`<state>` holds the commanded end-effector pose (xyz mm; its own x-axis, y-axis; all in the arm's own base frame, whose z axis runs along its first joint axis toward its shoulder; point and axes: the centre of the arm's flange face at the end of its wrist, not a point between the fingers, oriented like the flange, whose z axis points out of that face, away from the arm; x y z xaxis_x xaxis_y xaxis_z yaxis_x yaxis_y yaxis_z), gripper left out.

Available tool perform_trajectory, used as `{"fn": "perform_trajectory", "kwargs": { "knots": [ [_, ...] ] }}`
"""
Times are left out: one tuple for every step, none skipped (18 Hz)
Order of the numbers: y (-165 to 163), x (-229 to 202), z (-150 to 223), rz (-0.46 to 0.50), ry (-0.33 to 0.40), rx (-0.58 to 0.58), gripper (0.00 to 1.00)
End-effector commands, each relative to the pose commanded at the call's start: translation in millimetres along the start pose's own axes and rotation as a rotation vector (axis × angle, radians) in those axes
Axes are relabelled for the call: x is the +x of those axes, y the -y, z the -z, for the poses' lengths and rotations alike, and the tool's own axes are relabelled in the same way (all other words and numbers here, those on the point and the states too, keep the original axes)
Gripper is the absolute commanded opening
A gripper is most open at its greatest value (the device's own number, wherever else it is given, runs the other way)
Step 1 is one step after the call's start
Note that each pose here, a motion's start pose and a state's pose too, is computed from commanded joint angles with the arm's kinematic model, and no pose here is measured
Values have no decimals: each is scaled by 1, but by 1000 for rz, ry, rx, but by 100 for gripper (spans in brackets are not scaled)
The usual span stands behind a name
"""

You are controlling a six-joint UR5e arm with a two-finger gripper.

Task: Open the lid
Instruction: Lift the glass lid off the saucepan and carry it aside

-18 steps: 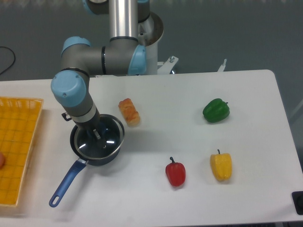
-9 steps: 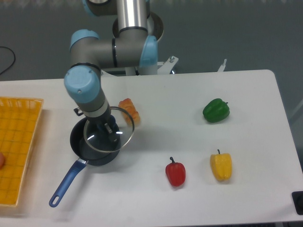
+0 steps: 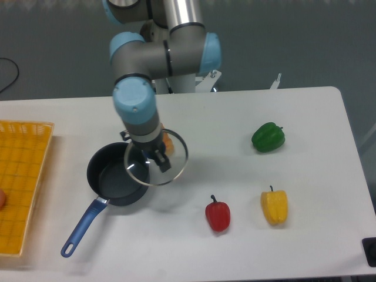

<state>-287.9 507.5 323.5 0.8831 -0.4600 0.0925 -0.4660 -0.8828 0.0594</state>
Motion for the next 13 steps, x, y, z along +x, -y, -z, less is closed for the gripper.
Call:
{"fn": "perform_trajectory", "kwargs": {
  "knots": [
    [-9, -4, 0, 7, -4, 1, 56],
    [-15, -7, 0, 7, -12, -1, 56],
    [-23, -11, 2, 9, -13, 1, 56],
    [-31, -15, 1, 15, -15, 2, 56],
    [-36, -18, 1, 21, -16, 3, 56],
    [-45, -22, 2, 28, -14, 7, 55],
    [-55, -28, 3, 33, -14, 11, 55],
    [-63, -32, 4, 31, -13, 13, 55],
    [-72, -36, 3, 33, -14, 13, 55],
    [-80, -40, 3, 33, -16, 15, 55],
    [-87, -43, 4, 34, -14, 17, 55],
    [-97, -45, 9, 37, -6, 20, 55],
    [-104, -47, 10, 36, -3, 22, 55]
  ]
}}
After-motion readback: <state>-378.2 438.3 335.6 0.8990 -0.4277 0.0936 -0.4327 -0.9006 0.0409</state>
